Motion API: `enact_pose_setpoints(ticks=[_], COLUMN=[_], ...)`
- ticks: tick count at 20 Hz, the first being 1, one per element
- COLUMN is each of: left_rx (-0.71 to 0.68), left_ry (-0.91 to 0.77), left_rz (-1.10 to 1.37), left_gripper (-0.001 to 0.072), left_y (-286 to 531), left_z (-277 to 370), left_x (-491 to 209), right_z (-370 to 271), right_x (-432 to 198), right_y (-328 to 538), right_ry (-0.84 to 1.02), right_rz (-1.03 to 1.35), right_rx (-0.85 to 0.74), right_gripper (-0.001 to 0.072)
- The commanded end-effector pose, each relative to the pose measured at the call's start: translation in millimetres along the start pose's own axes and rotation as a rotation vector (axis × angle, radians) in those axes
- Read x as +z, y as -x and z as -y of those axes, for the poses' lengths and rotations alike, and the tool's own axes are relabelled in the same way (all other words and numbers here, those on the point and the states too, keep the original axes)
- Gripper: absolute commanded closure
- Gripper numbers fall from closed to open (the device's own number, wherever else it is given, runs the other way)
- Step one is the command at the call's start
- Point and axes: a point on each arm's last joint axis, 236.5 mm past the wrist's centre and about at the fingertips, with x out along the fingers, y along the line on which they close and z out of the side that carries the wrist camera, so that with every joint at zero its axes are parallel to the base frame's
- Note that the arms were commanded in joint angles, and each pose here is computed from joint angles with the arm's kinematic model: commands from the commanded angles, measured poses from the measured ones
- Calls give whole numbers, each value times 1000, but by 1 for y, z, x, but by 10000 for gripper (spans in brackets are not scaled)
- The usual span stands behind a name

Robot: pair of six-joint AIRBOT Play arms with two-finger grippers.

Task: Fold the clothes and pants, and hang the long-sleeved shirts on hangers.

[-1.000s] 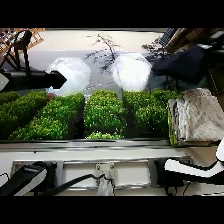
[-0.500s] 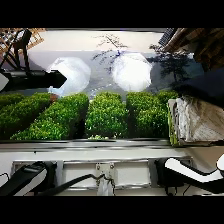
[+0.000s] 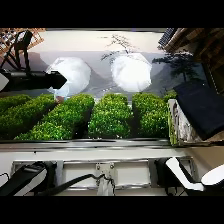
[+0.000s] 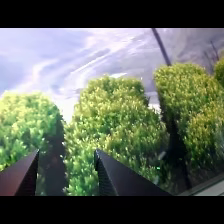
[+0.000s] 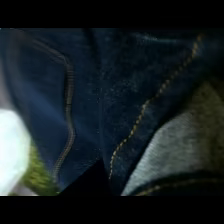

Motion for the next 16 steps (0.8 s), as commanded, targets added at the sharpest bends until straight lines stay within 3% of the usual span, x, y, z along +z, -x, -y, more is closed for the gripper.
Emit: enact_pose_setpoints(ticks=[1, 2, 3, 4, 5, 6, 9, 13, 16], left_rx=[-1, -1, -1, -1, -1, -1, 0, 11, 20], left_ry=[-6, -14, -14, -14, -15, -15, -47, -100, -101], left_rz=[-11, -13, -13, -13, -13, -13, -13, 51, 141], left_gripper=[355, 356, 355, 355, 356, 356, 355, 333, 330], left_y=[0, 0, 0, 0, 0, 0, -1, -8, -8], left_z=[0, 0, 0, 0, 0, 0, 0, -4, -6], left_x=[-3, -3, -3, -3, -3, -3, -3, 15, 37], right_z=[45, 48, 54, 61, 65, 69, 55, -122, -241], right_x=[-27, -33, -36, -38, -37, -37, -15, 12, -72], right_y=[-29, -35, -40, -41, -39, -35, -10, 41, 60], right_ry=[-5, 6, 4, 4, 8, 12, 22, 152, 556], right_rz=[-56, -81, -98, -111, -106, -106, -23, 172, 122], right_rx=[-100, -105, -123, -152, -172, -190, -169, 407, 701], right_gripper=[686, 683, 569, 300, 93, 51, 69, 80, 79])
